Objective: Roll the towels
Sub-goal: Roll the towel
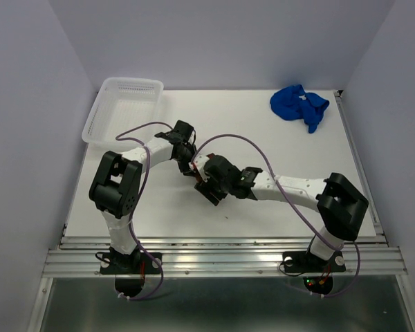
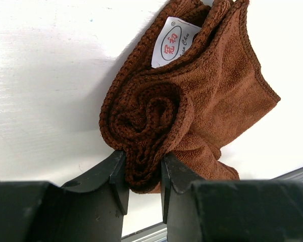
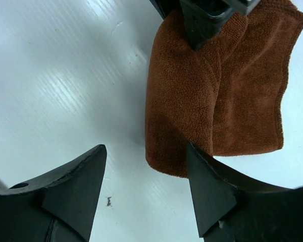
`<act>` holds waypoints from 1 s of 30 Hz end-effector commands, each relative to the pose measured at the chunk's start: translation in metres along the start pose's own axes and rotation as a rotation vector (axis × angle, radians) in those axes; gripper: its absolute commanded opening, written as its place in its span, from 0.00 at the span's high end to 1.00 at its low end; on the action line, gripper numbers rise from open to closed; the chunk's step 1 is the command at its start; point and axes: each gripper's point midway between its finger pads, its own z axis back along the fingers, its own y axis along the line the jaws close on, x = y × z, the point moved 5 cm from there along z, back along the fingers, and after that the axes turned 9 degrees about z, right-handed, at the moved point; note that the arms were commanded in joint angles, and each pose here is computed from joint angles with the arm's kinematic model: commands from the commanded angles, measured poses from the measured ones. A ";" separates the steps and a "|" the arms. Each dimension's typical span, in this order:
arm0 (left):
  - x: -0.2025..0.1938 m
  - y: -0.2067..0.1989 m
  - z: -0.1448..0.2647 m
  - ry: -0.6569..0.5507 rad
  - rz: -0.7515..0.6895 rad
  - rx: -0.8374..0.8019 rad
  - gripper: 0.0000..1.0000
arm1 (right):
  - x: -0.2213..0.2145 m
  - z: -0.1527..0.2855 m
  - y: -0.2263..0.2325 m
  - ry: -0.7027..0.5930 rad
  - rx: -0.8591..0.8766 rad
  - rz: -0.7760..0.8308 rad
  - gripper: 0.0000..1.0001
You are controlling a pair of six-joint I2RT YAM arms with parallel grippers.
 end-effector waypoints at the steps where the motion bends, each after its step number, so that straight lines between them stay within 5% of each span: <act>1: -0.003 0.002 0.006 0.007 -0.010 0.040 0.88 | 0.006 -0.008 -0.011 -0.026 -0.191 0.121 0.31; 11: -0.007 0.001 0.002 0.042 0.006 0.018 0.88 | -0.026 -0.035 -0.001 0.083 -0.296 0.222 0.36; 19: -0.008 -0.003 0.003 0.051 0.004 0.001 0.78 | -0.050 -0.056 -0.004 0.189 -0.413 0.232 0.97; 23: -0.004 -0.009 0.011 0.036 0.001 -0.024 0.47 | -0.041 -0.051 0.004 0.140 -0.341 0.172 0.99; 30: 0.006 -0.021 0.027 -0.005 -0.009 -0.073 0.27 | -0.008 -0.024 0.012 -0.011 -0.115 -0.054 0.99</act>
